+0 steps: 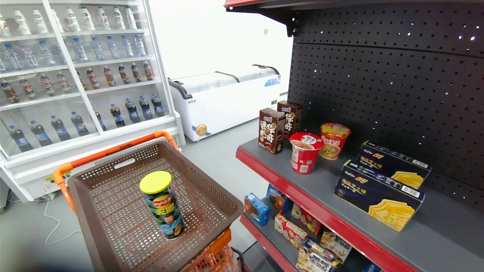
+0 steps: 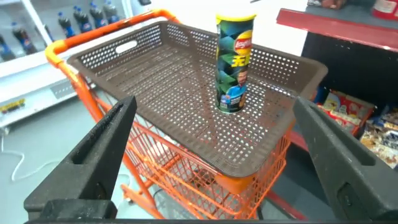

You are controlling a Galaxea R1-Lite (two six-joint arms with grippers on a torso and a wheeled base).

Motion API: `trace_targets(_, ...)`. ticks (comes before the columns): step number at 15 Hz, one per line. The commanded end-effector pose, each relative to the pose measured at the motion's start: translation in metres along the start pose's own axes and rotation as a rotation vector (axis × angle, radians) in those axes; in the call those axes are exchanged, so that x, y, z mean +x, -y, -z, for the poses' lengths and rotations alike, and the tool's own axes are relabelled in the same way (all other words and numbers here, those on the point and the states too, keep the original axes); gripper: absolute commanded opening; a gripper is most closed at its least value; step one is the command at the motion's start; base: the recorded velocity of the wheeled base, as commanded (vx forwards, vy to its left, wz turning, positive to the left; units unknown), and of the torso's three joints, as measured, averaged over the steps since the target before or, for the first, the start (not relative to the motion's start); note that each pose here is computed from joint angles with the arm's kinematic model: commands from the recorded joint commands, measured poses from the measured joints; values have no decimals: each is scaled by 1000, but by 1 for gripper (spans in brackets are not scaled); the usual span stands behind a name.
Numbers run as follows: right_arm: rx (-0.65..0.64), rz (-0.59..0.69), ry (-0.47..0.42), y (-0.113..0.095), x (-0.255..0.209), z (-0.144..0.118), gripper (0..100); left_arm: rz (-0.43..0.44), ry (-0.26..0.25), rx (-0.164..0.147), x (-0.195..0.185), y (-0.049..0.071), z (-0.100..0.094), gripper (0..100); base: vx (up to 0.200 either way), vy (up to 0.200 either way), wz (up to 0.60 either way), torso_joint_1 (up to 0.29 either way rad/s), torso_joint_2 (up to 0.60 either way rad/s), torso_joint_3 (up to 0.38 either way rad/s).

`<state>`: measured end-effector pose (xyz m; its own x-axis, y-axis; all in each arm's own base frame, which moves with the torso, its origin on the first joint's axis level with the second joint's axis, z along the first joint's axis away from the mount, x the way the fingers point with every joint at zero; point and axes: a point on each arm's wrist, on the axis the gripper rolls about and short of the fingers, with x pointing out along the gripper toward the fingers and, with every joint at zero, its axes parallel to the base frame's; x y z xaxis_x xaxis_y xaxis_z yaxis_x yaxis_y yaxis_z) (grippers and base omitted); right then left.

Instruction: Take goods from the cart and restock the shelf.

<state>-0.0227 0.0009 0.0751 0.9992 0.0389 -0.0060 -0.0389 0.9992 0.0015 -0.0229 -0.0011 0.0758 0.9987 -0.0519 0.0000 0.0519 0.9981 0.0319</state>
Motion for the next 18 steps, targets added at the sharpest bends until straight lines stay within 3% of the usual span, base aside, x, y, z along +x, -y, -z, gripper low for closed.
trace_targets(1,0,-1,0,0,0,0,100,19,41,59,-4,0,-29,100,0,0,0,0,0,0)
trace_targets(2,0,-1,0,0,0,0,100,19,-51,69,6,-2,-60,100,0,0,0,0,0,0)
trace_targets(3,0,-1,0,0,0,0,100,26,-103,66,20,-4,-101,100,0,0,0,0,0,0)
trace_targets(4,0,-1,0,0,0,0,100,44,-140,66,39,-6,-134,100,0,0,0,0,0,0)
trace_targets(5,0,-1,0,0,0,0,100,33,-165,64,57,-7,-155,100,0,0,0,0,0,0)
trace_targets(6,0,-1,0,0,0,0,100,47,-189,57,73,-8,-167,100,0,0,0,0,0,0)
trace_targets(7,0,-1,0,0,0,0,100,47,-189,57,73,-8,-167,100,0,0,0,0,0,0)
trace_targets(8,0,-1,0,0,0,0,100,55,-274,52,99,-9,-169,100,0,0,0,0,0,0)
trace_targets(10,0,-1,0,0,0,0,100,119,-434,43,129,-6,-147,100,0,0,0,0,0,0)
trace_targets(11,0,-1,0,0,0,0,100,126,-525,31,143,-7,-126,100,0,0,0,0,0,0)
trace_targets(12,0,-1,0,0,0,0,100,124,-538,22,147,-7,-118,100,0,0,0,0,0,0)
trace_targets(13,0,-1,0,0,0,0,100,127,-555,13,155,-6,-99,100,0,0,0,0,0,0)
trace_targets(14,0,-1,0,0,0,0,100,144,-544,16,159,-4,-78,100,0,0,0,0,0,0)
trace_targets(18,0,-1,0,0,0,0,100,186,-507,27,167,4,-37,100,0,0,0,0,0,0)
